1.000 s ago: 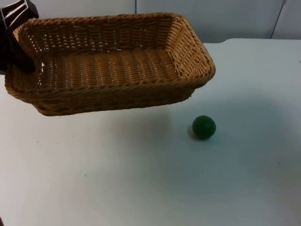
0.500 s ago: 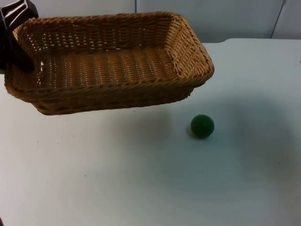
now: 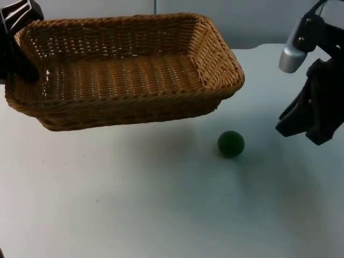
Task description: Pick up the basket with the left hand and place the ball into the basket with the right hand.
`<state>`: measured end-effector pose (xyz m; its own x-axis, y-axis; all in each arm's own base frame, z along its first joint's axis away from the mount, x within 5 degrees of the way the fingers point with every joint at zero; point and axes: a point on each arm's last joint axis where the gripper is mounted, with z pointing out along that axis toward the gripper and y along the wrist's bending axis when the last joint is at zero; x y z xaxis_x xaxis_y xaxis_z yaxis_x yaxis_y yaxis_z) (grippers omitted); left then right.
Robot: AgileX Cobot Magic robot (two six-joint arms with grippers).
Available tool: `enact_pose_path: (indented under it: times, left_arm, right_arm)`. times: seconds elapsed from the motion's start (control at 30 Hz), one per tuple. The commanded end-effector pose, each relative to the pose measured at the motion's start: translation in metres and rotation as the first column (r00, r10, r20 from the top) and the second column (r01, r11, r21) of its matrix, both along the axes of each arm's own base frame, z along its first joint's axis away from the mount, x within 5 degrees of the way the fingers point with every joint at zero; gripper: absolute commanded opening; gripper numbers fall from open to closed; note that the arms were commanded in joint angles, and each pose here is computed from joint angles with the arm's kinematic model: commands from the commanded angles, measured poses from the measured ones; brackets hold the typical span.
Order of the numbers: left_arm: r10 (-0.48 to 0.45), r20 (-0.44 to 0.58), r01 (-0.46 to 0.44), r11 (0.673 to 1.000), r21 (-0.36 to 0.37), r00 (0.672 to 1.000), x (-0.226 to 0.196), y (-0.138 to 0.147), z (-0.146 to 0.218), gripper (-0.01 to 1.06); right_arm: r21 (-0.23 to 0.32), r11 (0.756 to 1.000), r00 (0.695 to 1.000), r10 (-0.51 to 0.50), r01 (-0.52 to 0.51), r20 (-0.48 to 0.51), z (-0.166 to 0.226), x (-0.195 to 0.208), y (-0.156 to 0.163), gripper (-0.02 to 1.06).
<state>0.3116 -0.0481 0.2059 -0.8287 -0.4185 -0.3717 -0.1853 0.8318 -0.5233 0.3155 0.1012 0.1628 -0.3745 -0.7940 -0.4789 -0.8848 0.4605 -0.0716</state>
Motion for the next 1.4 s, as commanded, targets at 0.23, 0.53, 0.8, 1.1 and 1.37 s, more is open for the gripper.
enact_pose_path:
  times: [0.23,0.53,0.8,1.1,1.37]
  left_arm:
    - [0.023,0.021,-0.023,1.000,-0.015,1.000,0.000,0.001,0.006,0.00]
    - [0.024,0.024,-0.024,1.000,-0.011,0.999,0.000,0.001,0.006,0.00]
    - [0.025,0.027,-0.025,1.000,-0.008,0.999,0.000,0.002,0.006,0.00]
    - [0.028,0.030,-0.027,1.000,-0.006,0.999,0.001,0.002,0.006,0.00]
    - [0.028,0.030,-0.027,1.000,-0.006,0.999,0.001,0.002,0.006,0.00]
  right_arm:
    - [0.192,0.976,0.994,-0.105,0.105,-0.010,-0.020,0.015,0.017,0.55]
    - [0.220,0.973,0.997,-0.078,0.070,0.026,-0.026,0.019,0.020,0.55]
    - [0.201,0.978,0.999,-0.053,0.052,-0.001,-0.044,0.019,0.020,0.55]
    - [0.283,0.958,0.998,-0.054,0.045,0.023,-0.055,0.024,0.027,0.56]
    - [0.287,0.957,0.999,-0.044,0.045,-0.010,-0.074,0.024,0.028,0.56]
